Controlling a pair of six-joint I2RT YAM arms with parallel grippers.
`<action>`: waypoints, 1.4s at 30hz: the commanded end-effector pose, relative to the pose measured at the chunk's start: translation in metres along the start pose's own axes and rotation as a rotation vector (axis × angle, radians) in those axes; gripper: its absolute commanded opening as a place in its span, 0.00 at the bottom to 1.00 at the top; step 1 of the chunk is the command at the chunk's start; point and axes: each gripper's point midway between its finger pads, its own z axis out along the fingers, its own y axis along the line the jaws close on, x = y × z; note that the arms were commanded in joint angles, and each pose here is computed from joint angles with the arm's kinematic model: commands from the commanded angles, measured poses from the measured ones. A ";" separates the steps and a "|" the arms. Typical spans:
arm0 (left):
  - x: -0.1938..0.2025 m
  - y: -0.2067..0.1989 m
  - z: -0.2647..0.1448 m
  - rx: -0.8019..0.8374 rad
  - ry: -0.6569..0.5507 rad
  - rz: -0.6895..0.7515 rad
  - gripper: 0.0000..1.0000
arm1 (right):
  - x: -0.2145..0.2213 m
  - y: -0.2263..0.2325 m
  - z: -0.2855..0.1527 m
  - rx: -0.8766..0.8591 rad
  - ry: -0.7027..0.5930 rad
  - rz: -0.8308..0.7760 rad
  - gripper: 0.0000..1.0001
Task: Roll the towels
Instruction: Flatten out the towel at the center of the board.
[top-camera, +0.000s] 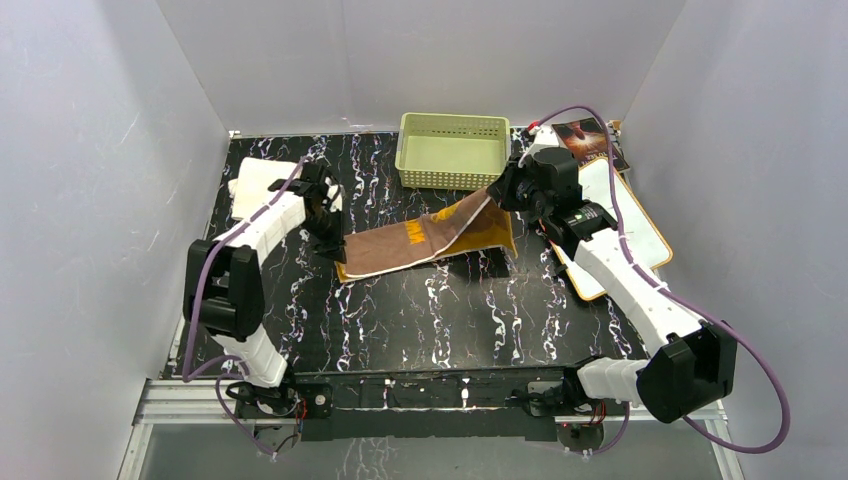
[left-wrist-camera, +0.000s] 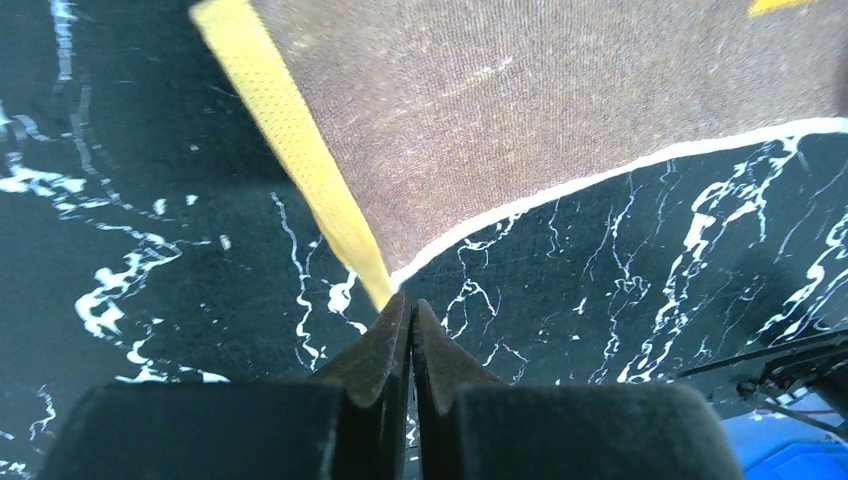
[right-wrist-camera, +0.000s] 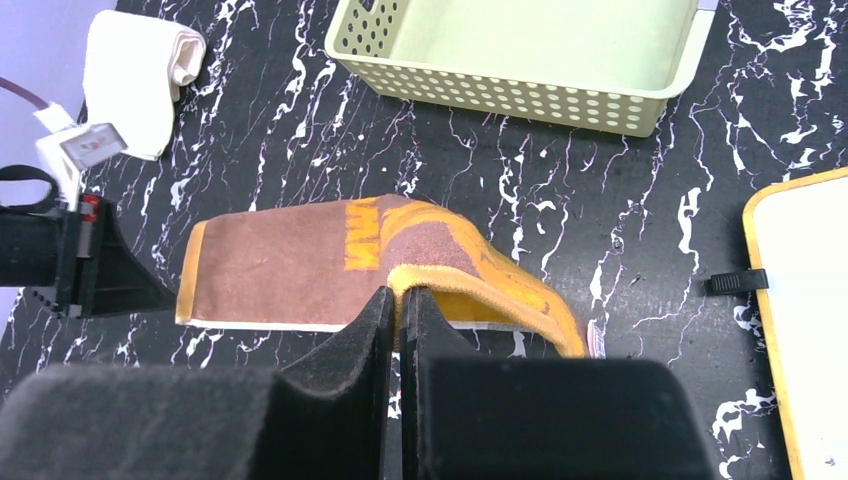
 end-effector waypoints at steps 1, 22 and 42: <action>-0.040 0.013 -0.066 -0.002 -0.253 -0.102 0.00 | -0.041 0.010 -0.023 -0.018 -0.144 -0.016 0.00; 0.021 -0.051 -0.069 0.204 -0.390 -0.139 0.52 | -0.030 0.011 -0.083 -0.027 -0.186 0.079 0.00; -0.010 -0.066 0.045 -0.055 -0.228 0.065 0.55 | -0.018 -0.001 -0.046 0.023 -0.103 0.023 0.00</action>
